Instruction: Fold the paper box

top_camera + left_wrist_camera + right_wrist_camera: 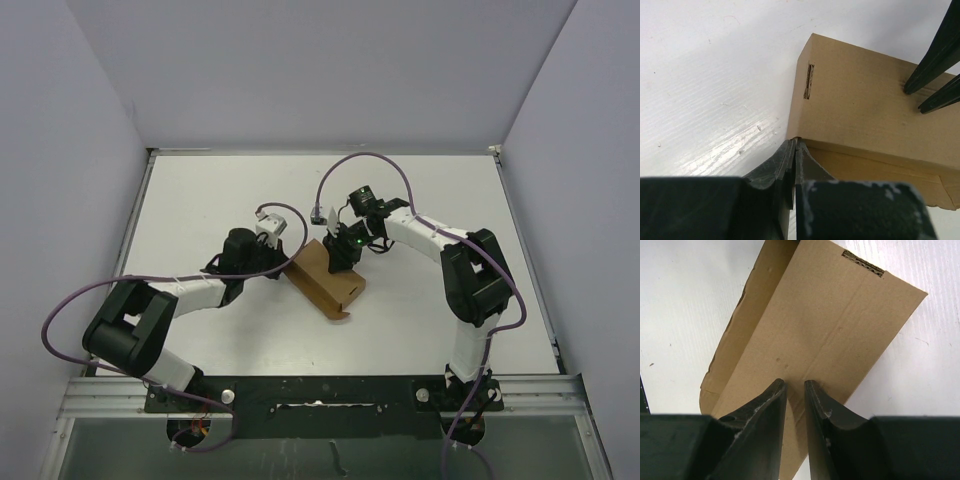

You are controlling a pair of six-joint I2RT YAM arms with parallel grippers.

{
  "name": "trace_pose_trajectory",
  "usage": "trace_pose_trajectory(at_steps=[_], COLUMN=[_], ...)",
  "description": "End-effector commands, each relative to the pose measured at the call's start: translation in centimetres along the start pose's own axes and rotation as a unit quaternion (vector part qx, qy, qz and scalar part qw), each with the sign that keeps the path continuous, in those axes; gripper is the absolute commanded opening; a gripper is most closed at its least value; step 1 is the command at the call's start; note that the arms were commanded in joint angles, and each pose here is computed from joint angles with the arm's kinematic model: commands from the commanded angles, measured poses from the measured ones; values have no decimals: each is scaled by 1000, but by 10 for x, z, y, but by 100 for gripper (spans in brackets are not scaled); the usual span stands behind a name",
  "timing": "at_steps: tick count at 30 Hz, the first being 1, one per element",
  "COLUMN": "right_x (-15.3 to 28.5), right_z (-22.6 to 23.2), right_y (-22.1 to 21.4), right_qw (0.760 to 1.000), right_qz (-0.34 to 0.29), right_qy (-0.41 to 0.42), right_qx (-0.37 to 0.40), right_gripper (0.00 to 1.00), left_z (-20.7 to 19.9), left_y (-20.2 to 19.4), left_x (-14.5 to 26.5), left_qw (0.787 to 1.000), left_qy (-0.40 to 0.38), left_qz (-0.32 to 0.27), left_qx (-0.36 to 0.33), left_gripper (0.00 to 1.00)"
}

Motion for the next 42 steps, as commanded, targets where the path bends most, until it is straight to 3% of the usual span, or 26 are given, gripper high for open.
trace_pose_trajectory(at_steps=[1, 8, 17, 21, 31, 37, 42], right_x=[-15, -14, -2, 6, 45, 61, 70], right_z=[1, 2, 5, 7, 19, 19, 21], right_y=[-18, -16, 0, 9, 26, 22, 13], right_qw=[999, 1000, 1000, 1000, 993, 991, 992], right_qz=[33, 28, -2, -24, -105, -123, -110], right_qy=[6, 7, 9, 12, 37, 28, 20], right_qx=[-9, -10, -5, -2, 28, 35, 58], right_gripper=[25, 25, 27, 28, 31, 37, 37], left_z=[-21, -24, -31, -16, 10, 5, 1], left_y=[39, 38, 16, -1, 4, 17, 49], left_x=[3, 34, 70, 74, 60, 55, 52], left_qw=[998, 995, 987, 984, 985, 981, 981], left_qy=[-36, -21, -21, 14, 14, -18, -25], left_qz=[-55, -71, -62, -60, -55, -65, -100], left_qx=[21, 65, 149, 166, 163, 181, 163], left_gripper=[3, 19, 23, 33, 39, 39, 39])
Point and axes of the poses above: each gripper's point midway between its finger pads, its own x axis back along the fingers, its own z axis along the line the jaws close on, y = z × x, the point moved 2 cm from there along x, back along the fingers, and after that the axes turned 13 degrees about x, right-handed, at the moved point
